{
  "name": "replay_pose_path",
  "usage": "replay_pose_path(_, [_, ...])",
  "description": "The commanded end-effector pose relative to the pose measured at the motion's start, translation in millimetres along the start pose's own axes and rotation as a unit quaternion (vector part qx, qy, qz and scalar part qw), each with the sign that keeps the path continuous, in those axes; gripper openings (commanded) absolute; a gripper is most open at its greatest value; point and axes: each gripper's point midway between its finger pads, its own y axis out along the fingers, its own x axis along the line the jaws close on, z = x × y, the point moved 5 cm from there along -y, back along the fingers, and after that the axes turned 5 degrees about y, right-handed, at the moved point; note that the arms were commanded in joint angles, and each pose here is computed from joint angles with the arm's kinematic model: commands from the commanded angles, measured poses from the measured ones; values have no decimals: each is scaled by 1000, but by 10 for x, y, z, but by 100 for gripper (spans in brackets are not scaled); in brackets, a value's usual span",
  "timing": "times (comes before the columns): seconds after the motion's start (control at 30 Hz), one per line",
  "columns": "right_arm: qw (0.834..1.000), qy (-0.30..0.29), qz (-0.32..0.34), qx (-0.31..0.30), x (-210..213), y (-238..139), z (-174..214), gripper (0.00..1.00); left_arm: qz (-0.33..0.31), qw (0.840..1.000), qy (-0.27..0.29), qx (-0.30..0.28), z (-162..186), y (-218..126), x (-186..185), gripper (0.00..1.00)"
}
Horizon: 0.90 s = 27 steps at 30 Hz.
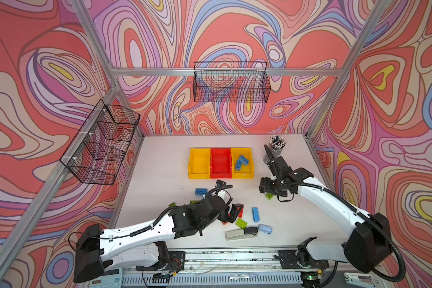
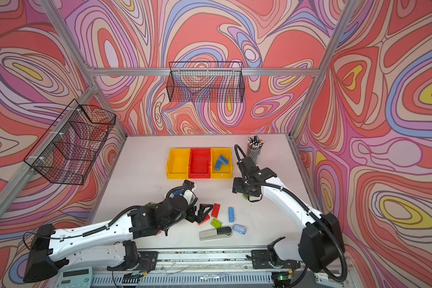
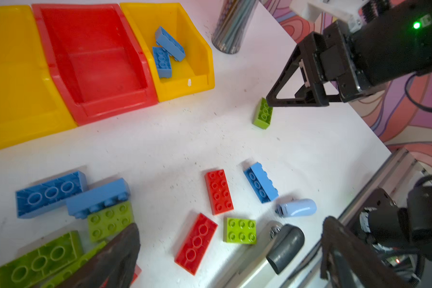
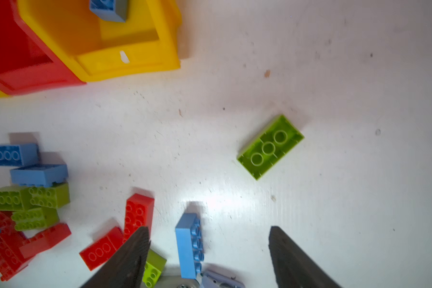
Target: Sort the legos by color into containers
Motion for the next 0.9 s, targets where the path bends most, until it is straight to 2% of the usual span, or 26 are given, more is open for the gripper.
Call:
replay_pose_path(0.0, [999, 2, 6, 32, -136, 26, 255, 79, -63, 998, -13, -5, 164, -105, -28, 100])
replay_pose_path(0.23, [999, -9, -29, 44, -168, 21, 445, 78, -66, 998, -2, 4, 383, -148, -393, 100])
replay_pose_path(0.4, [997, -18, -48, 50, -124, 52, 483, 77, -73, 997, -8, 7, 387, -155, -469, 100])
replay_pose_path(0.67, [996, -27, -58, 68, -82, 204, 549, 76, -83, 996, -21, -15, 390, -195, -310, 100])
replay_pose_path(0.87, [994, -31, -65, 81, 23, 266, 588, 75, -83, 996, -38, -1, 337, -149, -74, 100])
